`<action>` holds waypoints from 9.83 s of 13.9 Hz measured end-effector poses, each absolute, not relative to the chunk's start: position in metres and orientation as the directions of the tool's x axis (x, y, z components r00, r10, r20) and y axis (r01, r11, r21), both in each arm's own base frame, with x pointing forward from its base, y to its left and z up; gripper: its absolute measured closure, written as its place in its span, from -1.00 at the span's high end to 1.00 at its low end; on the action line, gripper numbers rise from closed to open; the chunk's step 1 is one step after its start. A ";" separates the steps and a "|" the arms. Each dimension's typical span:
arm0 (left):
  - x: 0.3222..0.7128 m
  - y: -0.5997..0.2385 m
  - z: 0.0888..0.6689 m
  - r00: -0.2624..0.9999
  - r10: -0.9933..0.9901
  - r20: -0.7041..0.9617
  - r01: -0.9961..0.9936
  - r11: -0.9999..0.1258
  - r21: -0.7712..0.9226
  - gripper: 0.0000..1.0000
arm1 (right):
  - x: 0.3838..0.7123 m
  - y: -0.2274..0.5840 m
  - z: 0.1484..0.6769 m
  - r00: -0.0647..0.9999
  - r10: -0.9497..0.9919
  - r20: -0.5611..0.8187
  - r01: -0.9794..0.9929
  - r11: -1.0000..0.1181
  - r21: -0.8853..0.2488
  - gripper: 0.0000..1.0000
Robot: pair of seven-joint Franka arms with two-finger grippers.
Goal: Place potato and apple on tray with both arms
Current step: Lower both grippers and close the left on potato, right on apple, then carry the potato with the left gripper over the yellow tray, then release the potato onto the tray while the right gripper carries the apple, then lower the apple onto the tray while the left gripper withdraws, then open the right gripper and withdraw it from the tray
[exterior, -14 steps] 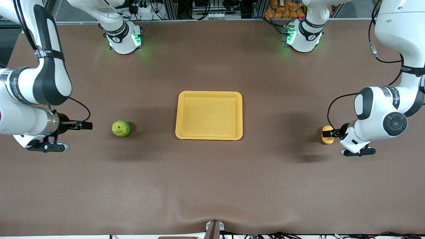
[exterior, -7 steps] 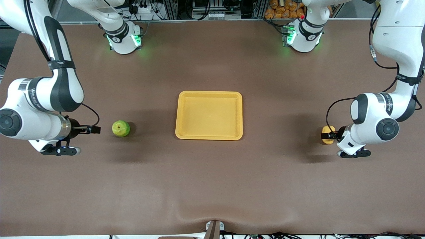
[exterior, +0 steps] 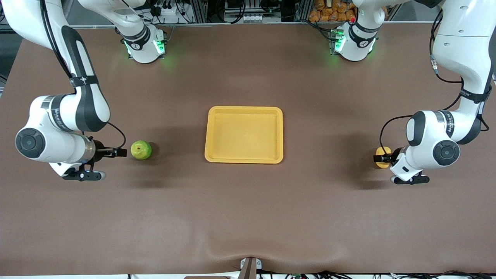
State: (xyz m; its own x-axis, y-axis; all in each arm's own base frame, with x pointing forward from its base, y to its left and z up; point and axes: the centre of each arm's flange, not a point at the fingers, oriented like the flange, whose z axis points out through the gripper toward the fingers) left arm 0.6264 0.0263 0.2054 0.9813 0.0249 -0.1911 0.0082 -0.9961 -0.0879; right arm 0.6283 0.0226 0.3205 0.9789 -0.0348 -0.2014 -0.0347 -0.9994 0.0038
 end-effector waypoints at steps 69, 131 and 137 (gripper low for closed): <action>0.506 -0.448 0.205 0.987 -0.109 -0.121 -0.119 -0.989 -0.084 0.58 | 0.594 0.221 0.332 0.956 -0.140 -0.257 -0.136 -0.990 0.035 0.67; 0.504 -0.063 0.672 0.999 -0.046 -0.018 -0.047 -0.997 -0.060 1.00 | 0.649 0.156 0.486 0.924 -0.307 -0.229 -0.315 -0.949 0.003 1.00; 0.504 -0.062 0.671 0.999 -0.045 -0.022 -0.046 -0.997 -0.061 1.00 | 0.644 0.092 0.544 0.958 -0.246 -0.147 -0.255 -0.966 -0.041 1.00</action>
State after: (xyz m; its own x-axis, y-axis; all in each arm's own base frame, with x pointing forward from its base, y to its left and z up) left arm 0.5040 -0.0616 0.6712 0.9988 -0.0448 -0.0216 -0.0460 -0.9971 -0.0607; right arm 0.6440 0.0924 0.5445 0.9580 -0.2463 -0.1471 -0.2546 -0.9662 -0.0405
